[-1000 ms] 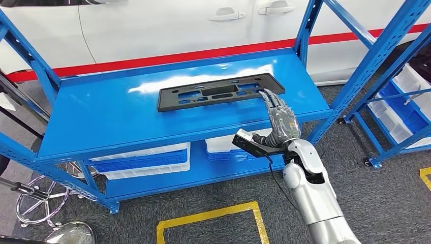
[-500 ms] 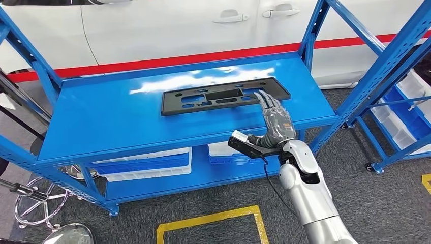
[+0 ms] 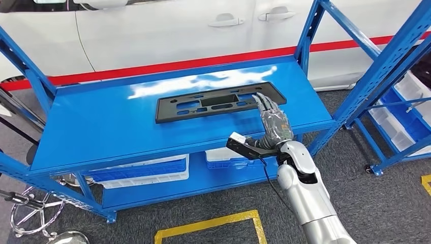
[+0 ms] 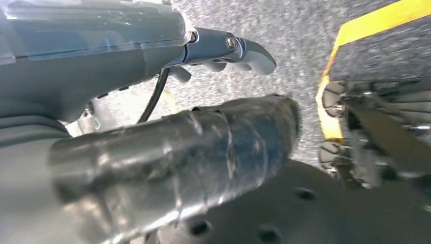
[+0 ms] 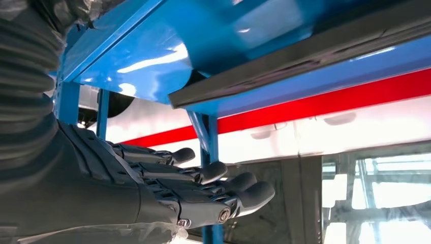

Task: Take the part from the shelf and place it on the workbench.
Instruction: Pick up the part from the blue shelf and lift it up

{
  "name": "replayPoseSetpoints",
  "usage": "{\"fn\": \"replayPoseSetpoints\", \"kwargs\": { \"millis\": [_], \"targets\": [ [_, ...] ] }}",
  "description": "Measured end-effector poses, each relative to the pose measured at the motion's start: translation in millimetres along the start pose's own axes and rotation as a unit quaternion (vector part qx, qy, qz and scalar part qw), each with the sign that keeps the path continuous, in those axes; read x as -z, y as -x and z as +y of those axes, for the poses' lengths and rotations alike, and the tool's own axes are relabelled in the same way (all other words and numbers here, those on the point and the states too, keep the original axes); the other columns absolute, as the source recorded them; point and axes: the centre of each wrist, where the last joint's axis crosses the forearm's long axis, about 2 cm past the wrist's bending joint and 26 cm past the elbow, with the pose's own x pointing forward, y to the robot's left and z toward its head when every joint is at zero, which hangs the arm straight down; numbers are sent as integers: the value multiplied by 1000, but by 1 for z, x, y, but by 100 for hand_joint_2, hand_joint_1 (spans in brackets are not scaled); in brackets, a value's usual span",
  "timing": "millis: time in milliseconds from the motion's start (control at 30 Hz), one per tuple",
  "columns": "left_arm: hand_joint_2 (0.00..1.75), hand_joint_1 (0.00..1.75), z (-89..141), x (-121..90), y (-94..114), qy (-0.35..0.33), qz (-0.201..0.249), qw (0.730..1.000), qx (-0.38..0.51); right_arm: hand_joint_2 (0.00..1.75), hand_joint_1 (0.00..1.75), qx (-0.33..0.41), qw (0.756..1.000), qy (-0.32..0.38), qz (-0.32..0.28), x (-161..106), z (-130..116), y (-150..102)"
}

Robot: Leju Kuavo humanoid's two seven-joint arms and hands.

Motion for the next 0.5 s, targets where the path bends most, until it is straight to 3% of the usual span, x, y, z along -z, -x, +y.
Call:
{"fn": "replayPoseSetpoints", "kwargs": {
  "millis": [500],
  "targets": [
    [0, 0, -1, 0, 0, 0, 0, 1000, -3, 175, 0, 1, 1000, -8, 4, 0, 4, 1]
  ]
}}
